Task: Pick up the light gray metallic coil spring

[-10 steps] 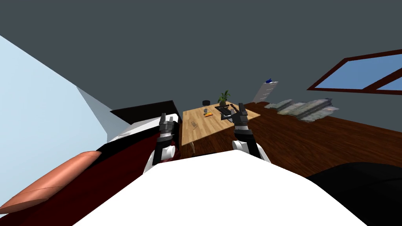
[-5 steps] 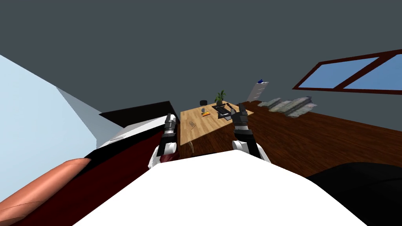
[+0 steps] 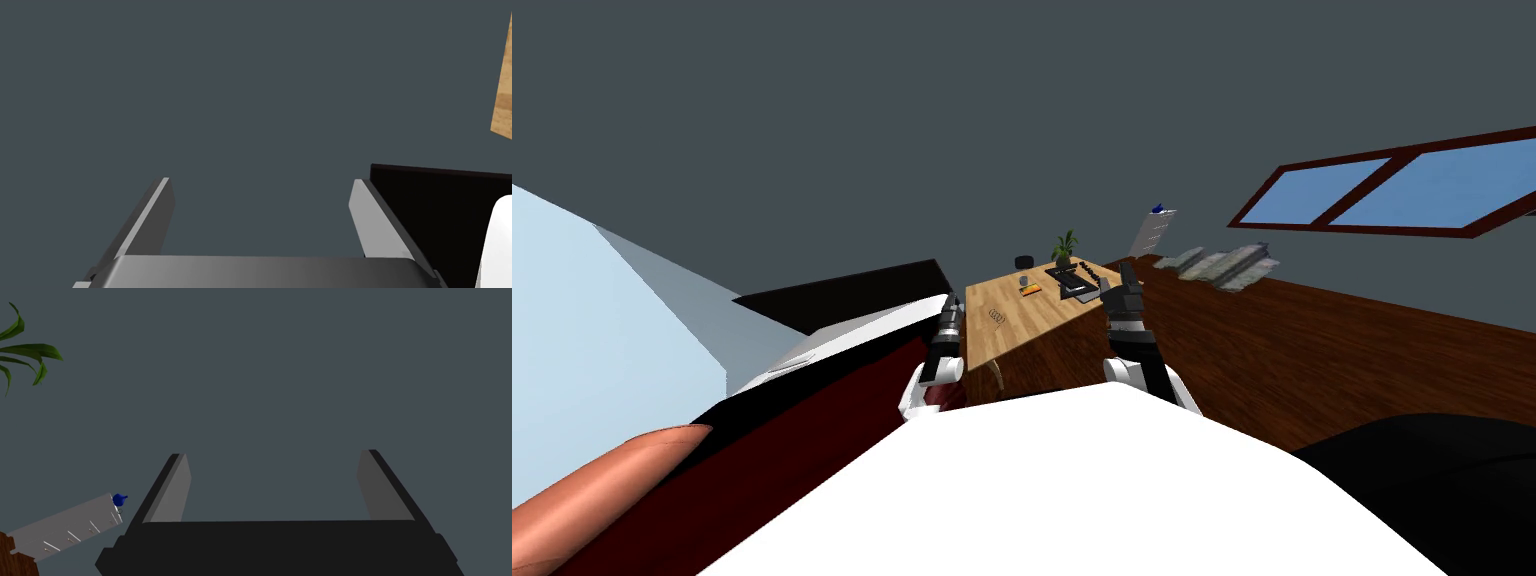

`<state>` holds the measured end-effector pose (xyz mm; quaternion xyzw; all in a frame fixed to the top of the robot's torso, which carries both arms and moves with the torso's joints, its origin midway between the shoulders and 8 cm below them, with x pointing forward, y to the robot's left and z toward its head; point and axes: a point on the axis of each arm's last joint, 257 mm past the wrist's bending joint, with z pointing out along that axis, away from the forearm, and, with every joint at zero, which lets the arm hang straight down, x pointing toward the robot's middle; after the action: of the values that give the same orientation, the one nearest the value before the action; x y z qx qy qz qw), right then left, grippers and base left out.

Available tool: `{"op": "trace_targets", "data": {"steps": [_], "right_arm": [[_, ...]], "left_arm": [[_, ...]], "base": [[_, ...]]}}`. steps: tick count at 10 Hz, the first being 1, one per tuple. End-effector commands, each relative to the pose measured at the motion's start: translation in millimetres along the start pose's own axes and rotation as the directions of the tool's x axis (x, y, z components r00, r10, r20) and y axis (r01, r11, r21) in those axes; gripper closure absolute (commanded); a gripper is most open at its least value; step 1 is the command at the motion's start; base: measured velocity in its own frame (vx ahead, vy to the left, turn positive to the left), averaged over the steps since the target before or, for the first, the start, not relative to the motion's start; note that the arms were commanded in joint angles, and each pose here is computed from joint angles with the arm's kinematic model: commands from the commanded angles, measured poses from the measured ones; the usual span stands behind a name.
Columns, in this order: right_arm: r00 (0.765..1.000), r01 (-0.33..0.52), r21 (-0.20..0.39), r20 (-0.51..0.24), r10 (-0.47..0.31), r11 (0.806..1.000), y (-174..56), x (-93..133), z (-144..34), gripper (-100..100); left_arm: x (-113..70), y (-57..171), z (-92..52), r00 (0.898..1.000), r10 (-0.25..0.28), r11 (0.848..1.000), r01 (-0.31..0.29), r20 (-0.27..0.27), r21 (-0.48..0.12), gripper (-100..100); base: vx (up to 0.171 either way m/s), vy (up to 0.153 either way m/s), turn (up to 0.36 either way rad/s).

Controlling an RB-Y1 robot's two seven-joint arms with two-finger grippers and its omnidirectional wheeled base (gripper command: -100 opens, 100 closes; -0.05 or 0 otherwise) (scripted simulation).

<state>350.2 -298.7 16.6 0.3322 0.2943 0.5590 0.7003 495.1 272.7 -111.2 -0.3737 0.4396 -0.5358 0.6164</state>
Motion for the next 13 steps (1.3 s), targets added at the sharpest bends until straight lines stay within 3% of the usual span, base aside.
{"op": "trace_targets", "data": {"steps": [1,2,3,4,5,6,7,10,12,13], "right_arm": [[1.0,0.0,0.0,0.0,0.0,1.0,0.0,0.0,0.0,0],[1.0,0.0,0.0,0.0,0.0,1.0,0.0,0.0,0.0,0],[1.0,0.0,0.0,0.0,0.0,1.0,0.0,0.0,0.0,0],[1.0,0.0,0.0,0.0,0.0,1.0,0.0,0.0,0.0,0],[1.0,0.0,0.0,0.0,0.0,1.0,0.0,0.0,0.0,0],[1.0,0.0,0.0,0.0,0.0,1.0,0.0,0.0,0.0,0],[1.0,0.0,0.0,0.0,0.0,1.0,0.0,0.0,0.0,0],[1.0,0.0,0.0,0.0,0.0,1.0,0.0,-0.1,0.0,0],[1.0,0.0,0.0,0.0,0.0,1.0,0.0,-0.1,0.0,0],[1.0,0.0,0.0,0.0,0.0,1.0,0.0,-0.1,-0.1,0]], "left_arm": [[3.0,20.3,4.5,1.0,0.006,0.999,-0.006,-0.003,-0.047,-100],[2.8,32.3,14.7,1.0,0.016,0.996,-0.017,-0.01,-0.083,-100],[2.4,46.8,11.1,1.0,0.017,0.994,-0.018,-0.009,-0.112,-100],[1.9,55.9,21.9,1.0,0.027,0.989,-0.029,-0.016,-0.143,-100],[1.3,70.0,17.7,0.999,0.027,0.985,-0.03,-0.016,-0.171,-100],[0.5,79.2,28.2,0.999,0.038,0.978,-0.041,-0.023,-0.203,-100],[-0.3,96.3,22.3,0.999,0.038,0.971,-0.042,-0.023,-0.237,-100],[-3.3,123.3,37.9,0.998,0.056,0.945,-0.066,-0.038,-0.32,-100],[-4.8,144.2,28.9,0.998,0.056,0.93,-0.066,-0.038,-0.362,-100],[-5.9,149.0,39.4,0.997,0.064,0.919,-0.077,-0.046,-0.386,-100]], "base": [[-0.034,0.001,-0.066],[-0.04,-0.006,-0.119],[-0.033,-0.002,-0.087],[-0.032,-0.001,-0.14],[-0.03,0.003,-0.073],[-0.033,-0.009,-0.147],[-0.029,-0.002,-0.065],[-0.027,-0.004,-0.112],[-0.01,-0.002,-0.028],[-0.01,-0.005,-0.109]]}}
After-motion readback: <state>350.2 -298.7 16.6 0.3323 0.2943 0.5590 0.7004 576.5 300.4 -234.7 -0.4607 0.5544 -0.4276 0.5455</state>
